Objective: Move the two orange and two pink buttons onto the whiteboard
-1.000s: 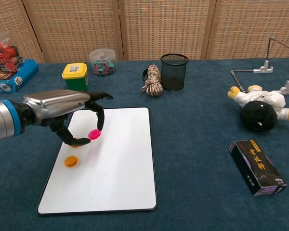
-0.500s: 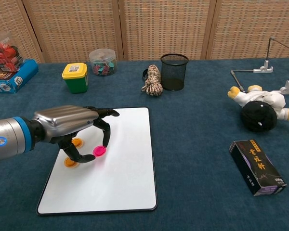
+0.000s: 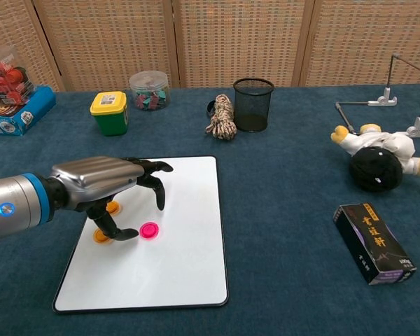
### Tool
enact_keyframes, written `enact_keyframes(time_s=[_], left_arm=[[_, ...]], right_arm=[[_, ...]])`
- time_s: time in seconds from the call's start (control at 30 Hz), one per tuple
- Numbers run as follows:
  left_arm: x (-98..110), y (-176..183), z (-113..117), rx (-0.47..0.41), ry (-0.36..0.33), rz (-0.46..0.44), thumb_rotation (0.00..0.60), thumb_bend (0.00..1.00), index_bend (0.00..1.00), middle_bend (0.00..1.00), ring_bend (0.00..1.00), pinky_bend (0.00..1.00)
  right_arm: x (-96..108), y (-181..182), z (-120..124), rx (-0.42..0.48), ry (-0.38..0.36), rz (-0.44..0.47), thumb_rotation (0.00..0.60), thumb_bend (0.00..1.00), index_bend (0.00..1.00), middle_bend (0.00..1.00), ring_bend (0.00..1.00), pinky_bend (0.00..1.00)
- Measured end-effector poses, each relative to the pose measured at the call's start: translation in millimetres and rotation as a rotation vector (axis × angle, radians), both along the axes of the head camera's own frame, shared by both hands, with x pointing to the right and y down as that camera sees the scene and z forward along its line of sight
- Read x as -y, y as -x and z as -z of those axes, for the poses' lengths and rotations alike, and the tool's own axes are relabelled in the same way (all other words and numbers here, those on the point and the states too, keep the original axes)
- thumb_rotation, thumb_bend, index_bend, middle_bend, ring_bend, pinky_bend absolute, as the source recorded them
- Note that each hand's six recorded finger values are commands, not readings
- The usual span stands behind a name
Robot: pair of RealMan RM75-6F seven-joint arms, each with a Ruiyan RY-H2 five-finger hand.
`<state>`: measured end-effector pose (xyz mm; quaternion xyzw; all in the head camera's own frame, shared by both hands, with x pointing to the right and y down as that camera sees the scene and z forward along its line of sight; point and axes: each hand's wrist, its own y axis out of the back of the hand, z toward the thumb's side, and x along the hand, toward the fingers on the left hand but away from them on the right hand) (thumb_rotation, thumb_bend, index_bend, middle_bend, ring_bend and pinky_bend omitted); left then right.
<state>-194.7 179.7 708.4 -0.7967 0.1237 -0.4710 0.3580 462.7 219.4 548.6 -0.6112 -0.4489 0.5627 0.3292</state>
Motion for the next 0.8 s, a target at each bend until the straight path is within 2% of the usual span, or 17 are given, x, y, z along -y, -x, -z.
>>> enact_keyframes(time_s=[0.2,0.4,0.57,0.8], left_arm=[[2,1,1,-0.006,-0.003,0.009,0.6,0.31,0.27,0.0,0.0,0.0],[18,16,8,-0.014,-0.035,0.06,0.6,0.32,0.25,0.0,0.0,0.0],[41,53,7,0.044,-0.075,0.122,0.6,0.32,0.25,0.0,0.0,0.0],[70,113,-10,0.142,-0.096,0.22,0.6,0.34,0.25,0.0,0.0,0.0]], right_arm=[[0,0,0,0.0,0.0,0.0,0.6,0.0,0.0,0.0,0.0,0.0],[0,0,0,0.0,0.001,-0.001,0.6,0.0,0.0,0.0,0.0,0.0],[0,0,-1,0.0,0.005,-0.001,0.6,0.0,0.0,0.0,0.0,0.0],[0,1,0,-0.009,0.001,0.004,0.6,0.0,0.0,0.0,0.0,0.0]])
